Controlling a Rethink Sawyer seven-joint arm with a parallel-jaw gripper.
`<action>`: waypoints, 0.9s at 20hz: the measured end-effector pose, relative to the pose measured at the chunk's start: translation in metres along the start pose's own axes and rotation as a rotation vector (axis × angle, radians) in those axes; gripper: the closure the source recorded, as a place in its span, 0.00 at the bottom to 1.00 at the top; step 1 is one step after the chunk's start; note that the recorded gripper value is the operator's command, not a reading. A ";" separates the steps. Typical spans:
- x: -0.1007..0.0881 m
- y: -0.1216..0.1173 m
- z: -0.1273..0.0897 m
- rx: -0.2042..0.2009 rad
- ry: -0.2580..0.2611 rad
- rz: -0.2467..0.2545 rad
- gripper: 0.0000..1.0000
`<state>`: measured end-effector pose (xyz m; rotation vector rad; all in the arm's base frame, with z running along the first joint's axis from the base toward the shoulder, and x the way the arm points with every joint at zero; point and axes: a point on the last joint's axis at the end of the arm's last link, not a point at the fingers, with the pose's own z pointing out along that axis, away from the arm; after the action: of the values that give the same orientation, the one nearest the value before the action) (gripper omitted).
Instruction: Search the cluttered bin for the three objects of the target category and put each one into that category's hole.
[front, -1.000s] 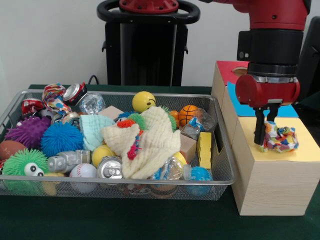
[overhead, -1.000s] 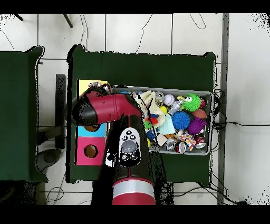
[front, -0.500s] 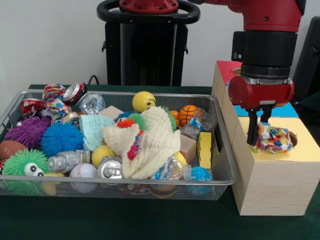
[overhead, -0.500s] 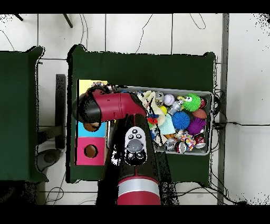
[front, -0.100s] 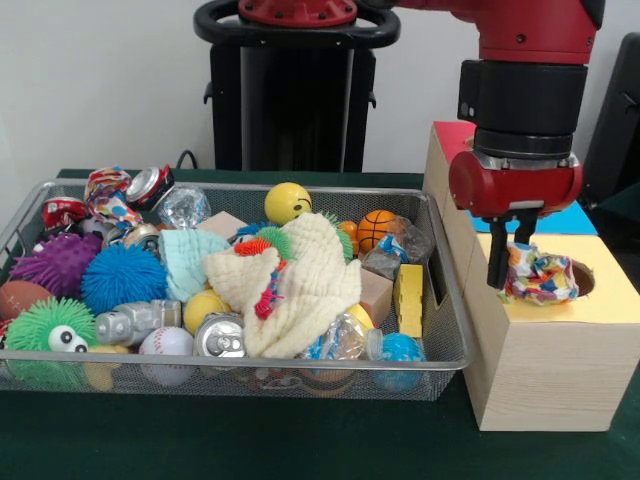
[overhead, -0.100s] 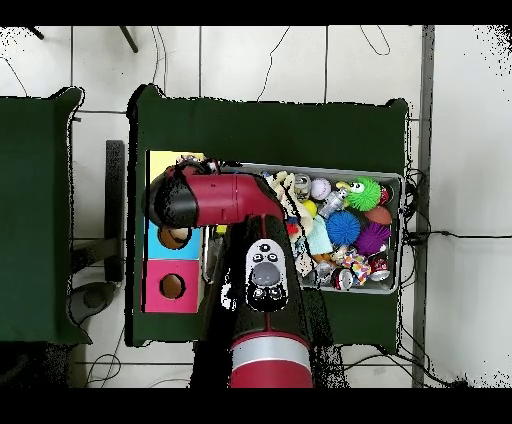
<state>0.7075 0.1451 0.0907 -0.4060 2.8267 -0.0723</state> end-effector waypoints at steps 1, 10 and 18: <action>0.000 0.000 0.000 -0.004 0.001 0.007 1.00; -0.002 0.002 0.000 -0.028 0.003 0.039 1.00; -0.003 0.013 -0.001 -0.041 0.006 0.046 1.00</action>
<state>0.7066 0.1582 0.0910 -0.3502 2.8458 -0.0062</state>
